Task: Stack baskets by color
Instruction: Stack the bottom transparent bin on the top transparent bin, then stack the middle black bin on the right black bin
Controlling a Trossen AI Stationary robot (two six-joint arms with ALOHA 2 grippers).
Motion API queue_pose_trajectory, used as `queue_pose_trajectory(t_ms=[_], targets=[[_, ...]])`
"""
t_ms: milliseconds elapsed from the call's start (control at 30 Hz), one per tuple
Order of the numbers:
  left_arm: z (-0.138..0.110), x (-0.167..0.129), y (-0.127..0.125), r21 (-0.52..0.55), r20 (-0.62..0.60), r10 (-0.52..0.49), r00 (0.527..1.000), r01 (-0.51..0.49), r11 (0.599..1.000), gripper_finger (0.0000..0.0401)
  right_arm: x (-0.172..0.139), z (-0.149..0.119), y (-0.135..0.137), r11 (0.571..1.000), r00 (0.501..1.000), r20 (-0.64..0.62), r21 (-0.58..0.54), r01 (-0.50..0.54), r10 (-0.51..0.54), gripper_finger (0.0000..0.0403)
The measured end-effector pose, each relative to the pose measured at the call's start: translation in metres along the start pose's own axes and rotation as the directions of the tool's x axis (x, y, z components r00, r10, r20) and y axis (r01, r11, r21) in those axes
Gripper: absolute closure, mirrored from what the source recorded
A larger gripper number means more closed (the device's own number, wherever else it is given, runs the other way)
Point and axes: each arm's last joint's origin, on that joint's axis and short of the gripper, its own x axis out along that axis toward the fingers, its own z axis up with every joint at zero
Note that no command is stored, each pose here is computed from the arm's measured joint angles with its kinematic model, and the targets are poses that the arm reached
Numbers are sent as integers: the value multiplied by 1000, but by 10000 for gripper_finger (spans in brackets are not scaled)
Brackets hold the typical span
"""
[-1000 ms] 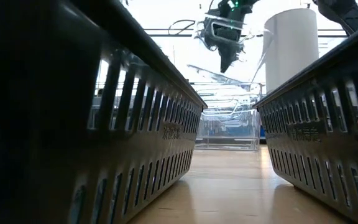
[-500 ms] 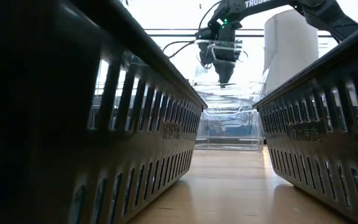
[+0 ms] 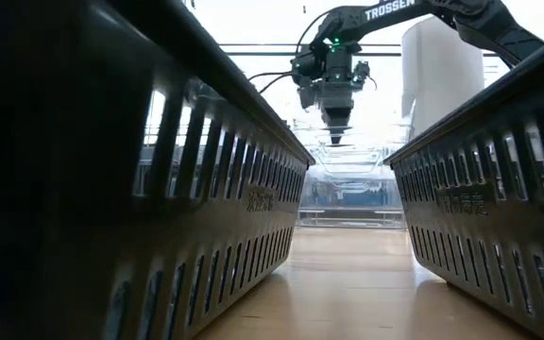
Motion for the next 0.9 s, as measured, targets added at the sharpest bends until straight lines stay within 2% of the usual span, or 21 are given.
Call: queue_pose_trajectory(t_ms=[300,467,600,700,833,900], targets=[[0,0,0,0,0,0,1000,0,1000,284,0,2,5,1000,1000,5,18,-11,11,304],[0,0,0,0,0,0,1000,0,1000,284,0,0,1,998,997,-33,18,66,-66,297],[0,0,0,0,0,0,1000,0,1000,284,-1,-3,-7,997,998,-16,43,57,-57,296],[0,0,0,0,0,0,1000,0,1000,284,-2,1,-9,998,998,38,44,45,-47,296],[0,0,0,0,0,0,1000,0,1000,284,-2,20,-1,1000,978,206,13,4,-7,296],[0,0,0,0,0,0,1000,0,1000,284,-3,33,9,999,957,291,-30,27,-17,296]])
